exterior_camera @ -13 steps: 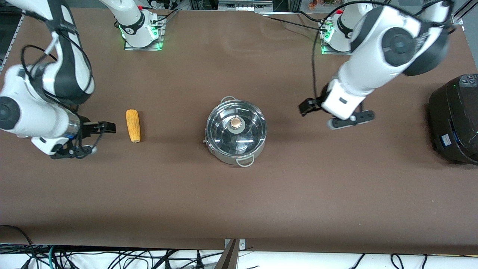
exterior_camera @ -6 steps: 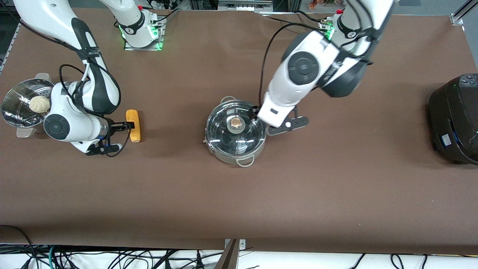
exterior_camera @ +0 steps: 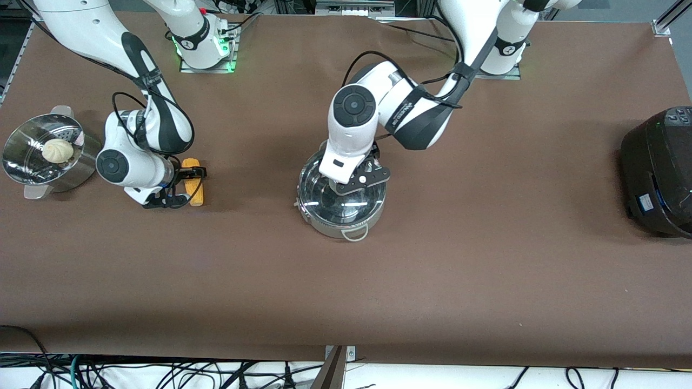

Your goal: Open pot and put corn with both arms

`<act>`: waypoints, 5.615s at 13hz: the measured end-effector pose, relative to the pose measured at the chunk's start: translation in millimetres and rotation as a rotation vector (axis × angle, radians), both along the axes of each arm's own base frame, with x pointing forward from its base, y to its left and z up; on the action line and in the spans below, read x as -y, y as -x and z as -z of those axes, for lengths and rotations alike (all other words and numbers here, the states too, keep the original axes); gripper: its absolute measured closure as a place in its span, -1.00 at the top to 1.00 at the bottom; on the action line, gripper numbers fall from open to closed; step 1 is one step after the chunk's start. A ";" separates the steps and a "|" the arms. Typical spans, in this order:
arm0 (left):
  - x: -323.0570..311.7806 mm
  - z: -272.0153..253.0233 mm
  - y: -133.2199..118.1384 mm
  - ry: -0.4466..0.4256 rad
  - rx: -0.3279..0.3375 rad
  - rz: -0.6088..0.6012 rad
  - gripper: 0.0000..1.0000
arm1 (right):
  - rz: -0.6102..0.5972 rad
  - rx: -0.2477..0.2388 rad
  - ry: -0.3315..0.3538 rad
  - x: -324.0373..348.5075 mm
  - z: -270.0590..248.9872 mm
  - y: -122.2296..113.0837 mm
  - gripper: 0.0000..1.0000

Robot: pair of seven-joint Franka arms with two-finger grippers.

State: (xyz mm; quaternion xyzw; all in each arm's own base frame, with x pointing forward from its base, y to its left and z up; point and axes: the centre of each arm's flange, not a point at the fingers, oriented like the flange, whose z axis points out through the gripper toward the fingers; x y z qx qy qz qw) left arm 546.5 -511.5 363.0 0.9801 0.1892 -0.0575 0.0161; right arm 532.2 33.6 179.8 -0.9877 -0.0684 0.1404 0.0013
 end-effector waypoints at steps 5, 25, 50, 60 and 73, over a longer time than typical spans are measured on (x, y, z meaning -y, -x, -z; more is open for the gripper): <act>3.6 12.0 -8.0 -0.007 0.009 -0.009 0.99 | 0.000 0.021 -0.002 0.1 -7.9 0.3 -0.07; -174.8 -160.4 -18.5 -0.024 0.039 0.133 0.00 | 0.162 0.018 -0.077 -168.6 -244.2 -62.2 -0.39; -448.3 65.6 36.2 0.008 -0.051 0.430 1.00 | 0.426 0.247 -0.149 -391.3 -206.9 -54.8 1.00; -463.5 -230.6 11.1 -0.012 -0.041 0.398 1.00 | 0.267 0.377 0.048 -103.9 -390.4 -97.2 1.00; -485.5 -253.3 22.8 -0.022 -0.011 0.354 0.99 | 0.239 0.230 0.053 -9.2 -396.6 -84.9 1.00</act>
